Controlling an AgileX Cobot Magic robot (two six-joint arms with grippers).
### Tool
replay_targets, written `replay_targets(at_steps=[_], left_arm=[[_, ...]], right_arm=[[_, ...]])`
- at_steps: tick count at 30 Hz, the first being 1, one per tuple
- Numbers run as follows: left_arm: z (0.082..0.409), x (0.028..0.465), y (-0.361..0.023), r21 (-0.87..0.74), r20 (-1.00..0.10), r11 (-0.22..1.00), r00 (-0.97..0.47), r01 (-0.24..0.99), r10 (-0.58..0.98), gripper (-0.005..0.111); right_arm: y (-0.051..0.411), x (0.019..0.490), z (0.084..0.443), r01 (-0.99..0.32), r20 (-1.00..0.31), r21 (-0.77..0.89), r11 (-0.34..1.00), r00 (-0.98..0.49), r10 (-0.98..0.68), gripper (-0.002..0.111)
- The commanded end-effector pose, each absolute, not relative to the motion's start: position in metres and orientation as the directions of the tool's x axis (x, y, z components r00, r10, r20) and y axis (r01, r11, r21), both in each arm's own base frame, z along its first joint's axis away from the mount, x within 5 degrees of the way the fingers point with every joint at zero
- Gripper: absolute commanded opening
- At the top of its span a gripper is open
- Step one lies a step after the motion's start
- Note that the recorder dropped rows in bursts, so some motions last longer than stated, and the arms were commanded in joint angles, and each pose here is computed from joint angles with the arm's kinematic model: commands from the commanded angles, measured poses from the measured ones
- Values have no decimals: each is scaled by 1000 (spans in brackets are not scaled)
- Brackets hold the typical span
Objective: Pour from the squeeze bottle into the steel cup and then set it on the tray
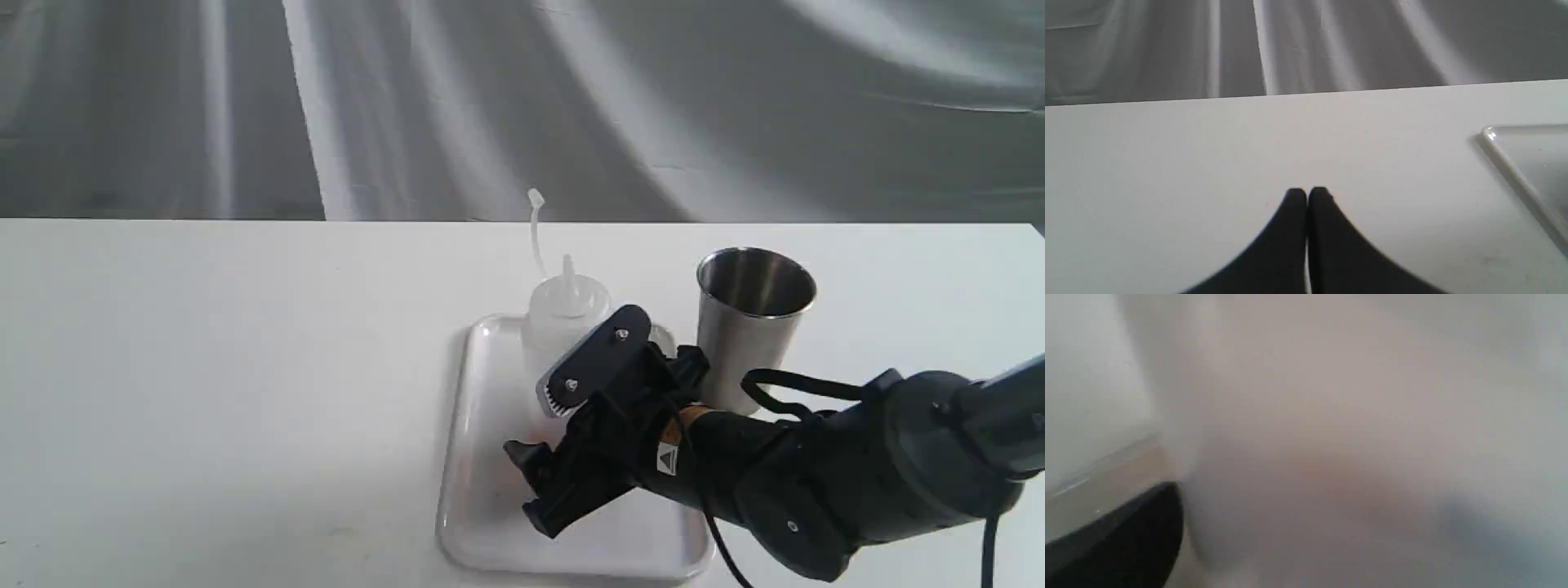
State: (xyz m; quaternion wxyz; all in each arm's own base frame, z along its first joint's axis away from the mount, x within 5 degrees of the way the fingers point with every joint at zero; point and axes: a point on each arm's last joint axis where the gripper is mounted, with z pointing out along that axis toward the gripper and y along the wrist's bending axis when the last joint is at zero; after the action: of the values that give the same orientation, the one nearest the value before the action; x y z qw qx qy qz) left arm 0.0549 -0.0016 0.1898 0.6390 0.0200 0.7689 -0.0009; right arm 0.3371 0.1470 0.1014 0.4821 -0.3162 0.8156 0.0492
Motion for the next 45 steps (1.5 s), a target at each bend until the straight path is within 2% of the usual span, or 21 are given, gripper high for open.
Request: replay_targets(at_steps=[1,7,12,27,36,45], left_arm=[[189,55,-2,21,-984,999,-177,30,26,0],[189,55,-2,21,-984,999,-177,30,26,0],[189,55,-2,19,-984,999,-177,29,24,0],[189,55,-2,22,-984,999,-177,30,27,0],[189,55,-2,19,-984,999,-177,29,24,0],[189,55,-2,21,-984,999,-177,30,26,0]], right_arm=[[149,337,103,-574,-822,-237,784,-312,-477,87],[149,337,105,-573,-824,-238,784,-309,-476,89],[149,337,120,-566,-836,-246,787,-287,-467,89],[139,317,200,-533,-866,-284,797,-214,-451,89],[115,259,255,-486,-921,-310,817,-60,-385,89],[79,177,306,-422,-964,-262,868,70,-256,88]])
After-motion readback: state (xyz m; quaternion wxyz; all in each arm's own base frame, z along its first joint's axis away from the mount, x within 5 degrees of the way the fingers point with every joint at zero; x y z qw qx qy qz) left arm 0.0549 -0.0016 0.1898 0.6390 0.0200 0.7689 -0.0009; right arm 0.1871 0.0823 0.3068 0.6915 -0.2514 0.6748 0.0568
